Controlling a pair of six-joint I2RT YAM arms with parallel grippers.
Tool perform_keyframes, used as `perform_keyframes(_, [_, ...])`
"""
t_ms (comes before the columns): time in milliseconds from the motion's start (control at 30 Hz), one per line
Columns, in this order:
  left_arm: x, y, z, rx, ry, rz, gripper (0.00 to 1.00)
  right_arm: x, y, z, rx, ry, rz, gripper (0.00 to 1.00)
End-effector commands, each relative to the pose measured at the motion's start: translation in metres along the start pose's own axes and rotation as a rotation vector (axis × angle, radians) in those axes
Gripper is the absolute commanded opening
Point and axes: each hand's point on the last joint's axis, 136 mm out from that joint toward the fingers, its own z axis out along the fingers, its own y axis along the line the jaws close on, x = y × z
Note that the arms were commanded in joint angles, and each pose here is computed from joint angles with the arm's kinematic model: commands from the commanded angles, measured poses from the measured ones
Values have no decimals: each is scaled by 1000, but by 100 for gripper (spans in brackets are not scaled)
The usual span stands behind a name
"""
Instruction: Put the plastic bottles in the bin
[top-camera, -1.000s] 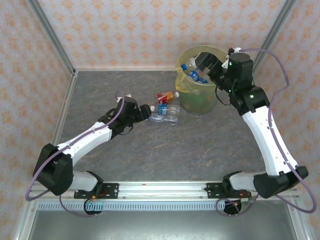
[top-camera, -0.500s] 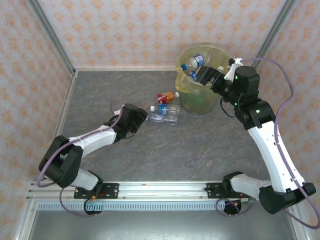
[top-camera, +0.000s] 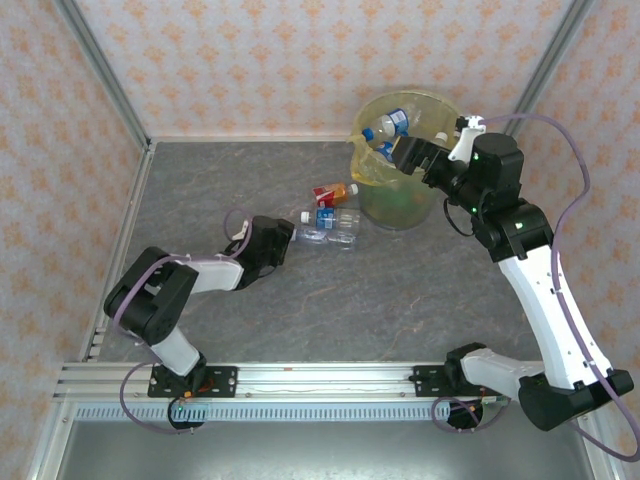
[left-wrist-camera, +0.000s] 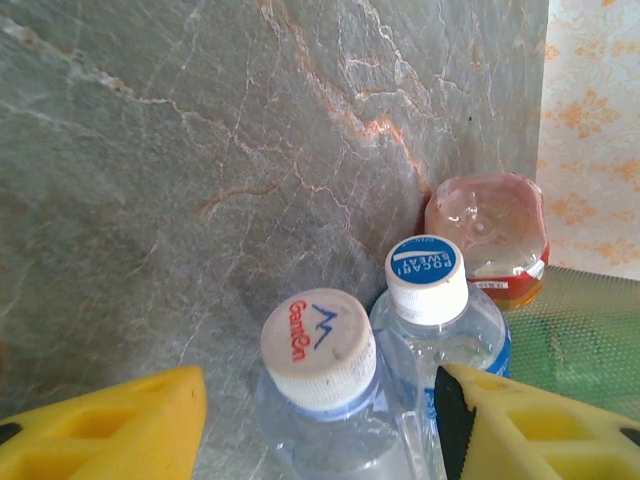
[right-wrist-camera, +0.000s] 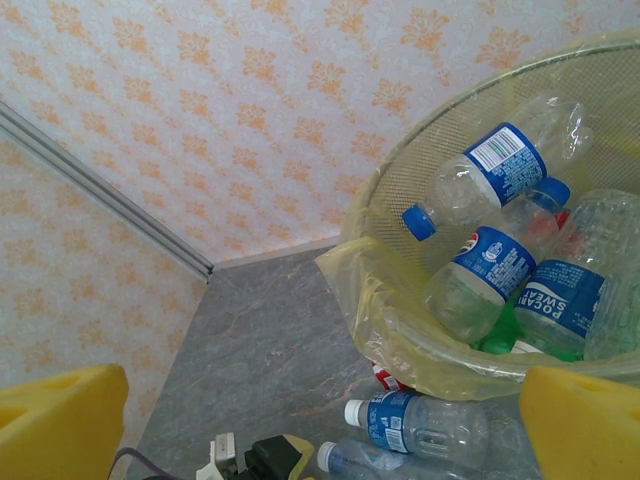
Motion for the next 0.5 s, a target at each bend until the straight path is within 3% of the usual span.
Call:
perform_keyframes(0, [2, -18, 9, 89, 23, -47, 60, -9, 5, -5, -1, -20, -33, 100])
perform_keyframes(467, [11, -18, 30, 84, 61, -57, 52, -10, 0, -5, 28, -21, -30, 100])
